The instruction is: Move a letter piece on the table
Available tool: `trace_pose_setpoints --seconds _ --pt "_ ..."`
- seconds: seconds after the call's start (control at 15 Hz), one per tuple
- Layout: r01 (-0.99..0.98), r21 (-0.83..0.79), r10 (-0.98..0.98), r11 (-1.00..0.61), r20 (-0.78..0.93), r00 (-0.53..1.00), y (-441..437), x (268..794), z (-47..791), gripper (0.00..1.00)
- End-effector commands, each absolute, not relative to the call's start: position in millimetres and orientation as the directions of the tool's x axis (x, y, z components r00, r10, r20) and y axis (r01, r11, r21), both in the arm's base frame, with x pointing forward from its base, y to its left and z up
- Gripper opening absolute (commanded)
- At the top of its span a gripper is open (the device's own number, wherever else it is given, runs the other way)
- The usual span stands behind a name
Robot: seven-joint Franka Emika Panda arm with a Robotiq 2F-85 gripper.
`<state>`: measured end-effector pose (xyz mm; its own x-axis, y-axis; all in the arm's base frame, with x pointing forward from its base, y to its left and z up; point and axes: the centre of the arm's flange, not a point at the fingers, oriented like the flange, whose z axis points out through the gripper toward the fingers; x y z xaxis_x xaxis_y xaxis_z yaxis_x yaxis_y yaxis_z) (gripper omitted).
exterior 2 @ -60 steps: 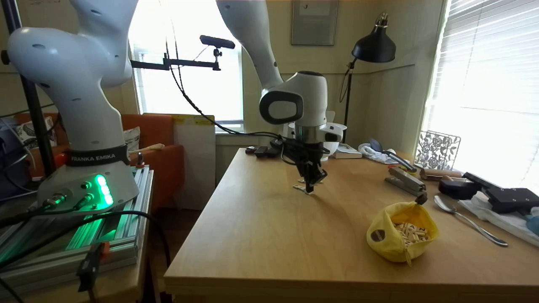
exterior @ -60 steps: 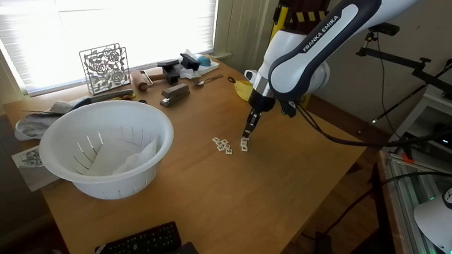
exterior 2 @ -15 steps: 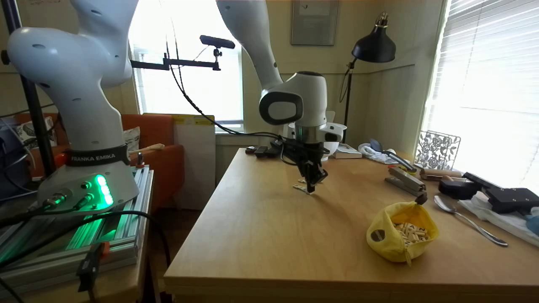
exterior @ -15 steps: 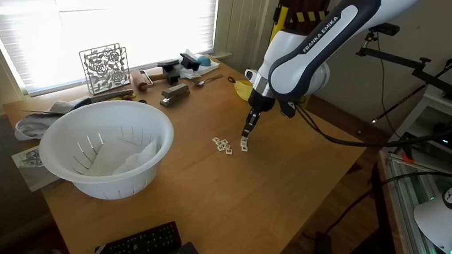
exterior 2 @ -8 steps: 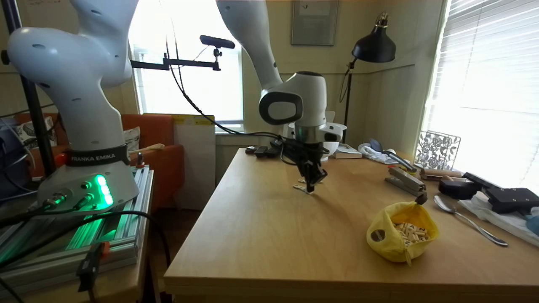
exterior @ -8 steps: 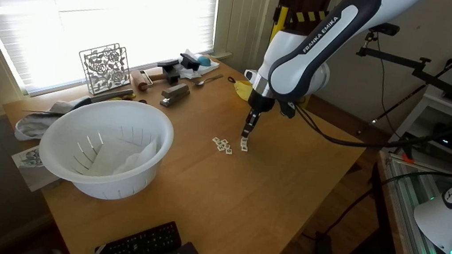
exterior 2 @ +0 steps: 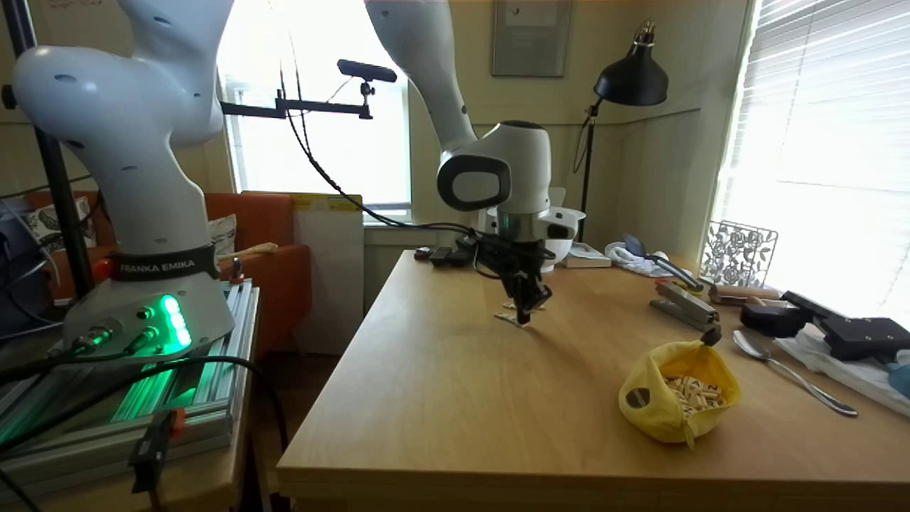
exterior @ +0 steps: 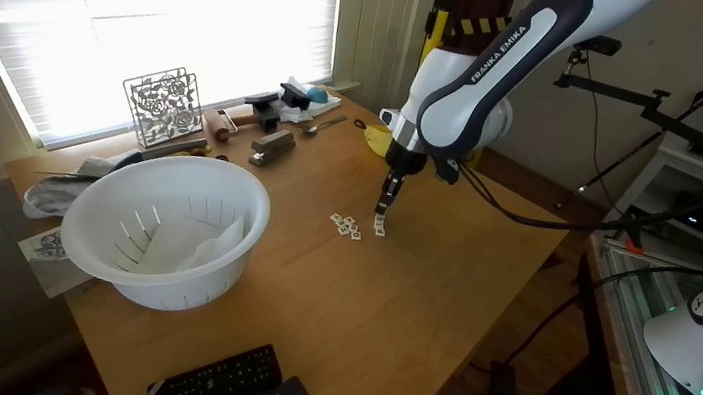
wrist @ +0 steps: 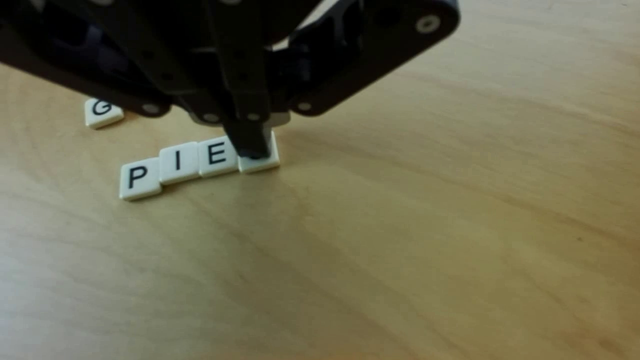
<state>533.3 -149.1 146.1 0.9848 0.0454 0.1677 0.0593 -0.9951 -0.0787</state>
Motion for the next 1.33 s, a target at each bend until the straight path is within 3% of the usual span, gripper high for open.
trace_pose_setpoints --seconds 0.0,1.07,1.13,1.2,1.27 --pt "0.057 -0.097 0.039 -0.994 0.176 0.984 -139.3 531.5 140.9 0.0" --pt "0.125 -0.094 0.105 -0.988 0.194 0.975 -119.4 533.7 174.7 0.0" --pt "0.132 -0.095 0.112 -0.987 0.192 0.975 -117.6 533.5 178.1 0.08" --pt "0.142 -0.092 0.122 -0.986 0.19 0.974 -115.8 532.6 181.3 0.27" --pt "0.15 -0.092 0.132 -0.984 0.185 0.974 -114.6 532.0 184.2 0.32"
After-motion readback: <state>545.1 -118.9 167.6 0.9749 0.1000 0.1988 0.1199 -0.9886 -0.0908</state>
